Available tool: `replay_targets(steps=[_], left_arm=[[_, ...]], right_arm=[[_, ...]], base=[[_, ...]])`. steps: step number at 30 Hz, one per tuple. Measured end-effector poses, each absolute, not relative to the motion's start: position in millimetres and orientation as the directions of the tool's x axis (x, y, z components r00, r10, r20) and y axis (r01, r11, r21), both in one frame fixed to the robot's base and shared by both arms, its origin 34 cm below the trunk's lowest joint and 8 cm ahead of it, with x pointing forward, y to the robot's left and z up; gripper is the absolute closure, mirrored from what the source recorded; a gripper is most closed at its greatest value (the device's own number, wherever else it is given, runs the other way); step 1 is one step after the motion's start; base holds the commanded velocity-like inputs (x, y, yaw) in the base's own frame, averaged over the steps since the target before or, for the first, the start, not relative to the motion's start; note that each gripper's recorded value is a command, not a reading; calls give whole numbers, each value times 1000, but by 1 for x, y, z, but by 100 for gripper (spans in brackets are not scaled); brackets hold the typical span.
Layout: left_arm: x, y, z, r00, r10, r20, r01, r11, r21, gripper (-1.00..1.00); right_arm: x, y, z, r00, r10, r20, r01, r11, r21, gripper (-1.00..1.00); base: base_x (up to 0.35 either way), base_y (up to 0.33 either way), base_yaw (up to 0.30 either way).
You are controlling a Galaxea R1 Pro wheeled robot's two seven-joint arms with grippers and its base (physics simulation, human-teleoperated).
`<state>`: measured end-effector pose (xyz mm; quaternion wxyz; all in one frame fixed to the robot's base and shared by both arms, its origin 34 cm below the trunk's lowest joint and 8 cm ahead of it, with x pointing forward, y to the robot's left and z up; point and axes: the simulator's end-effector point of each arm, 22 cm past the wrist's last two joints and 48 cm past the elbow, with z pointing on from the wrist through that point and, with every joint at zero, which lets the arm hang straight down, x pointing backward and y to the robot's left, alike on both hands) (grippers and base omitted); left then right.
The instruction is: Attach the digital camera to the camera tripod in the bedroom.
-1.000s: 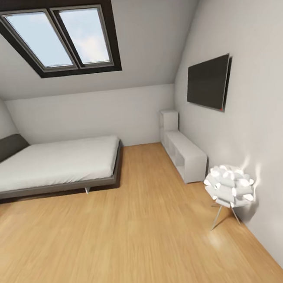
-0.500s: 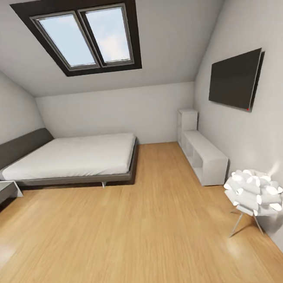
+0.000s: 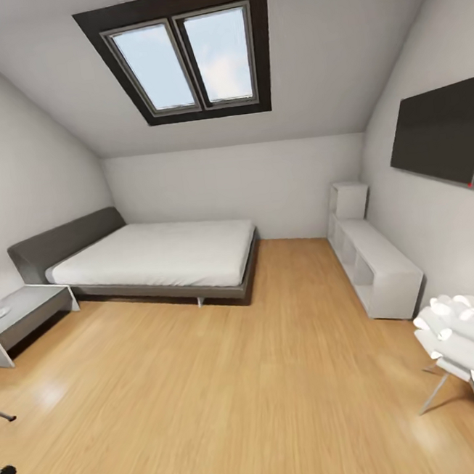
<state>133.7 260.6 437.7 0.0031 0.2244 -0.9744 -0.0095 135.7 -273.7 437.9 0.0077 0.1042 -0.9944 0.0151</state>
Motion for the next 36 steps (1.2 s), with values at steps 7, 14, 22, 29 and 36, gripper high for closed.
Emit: replay_targets(steps=[7, 14, 22, 29, 36], left_arm=[[133, 261, 438, -900, -436, 2, -436, 900, 22, -100], [133, 261, 438, -900, -436, 2, -436, 900, 23, -100], [133, 261, 438, -900, -436, 2, -436, 900, 24, -100], [133, 261, 438, -900, -436, 2, -436, 900, 24, -100], [133, 261, 438, -900, -436, 2, -436, 900, 24, -100]], right_arm=[[136, -273, 438, -978, -207, 18, -208, 978, -28, -100], [136, -273, 438, -978, -209, 19, -209, 978, -27, -100], [136, -272, 438, -978, -209, 19, -209, 978, -27, -100], [136, -272, 438, -978, -209, 19, -209, 978, -27, -100], [135, -273, 438, -978, -210, 19, -210, 977, -27, -100]], base=[[0, 0, 272], [0, 0, 272], [0, 0, 272], [0, 0, 272], [0, 0, 272]])
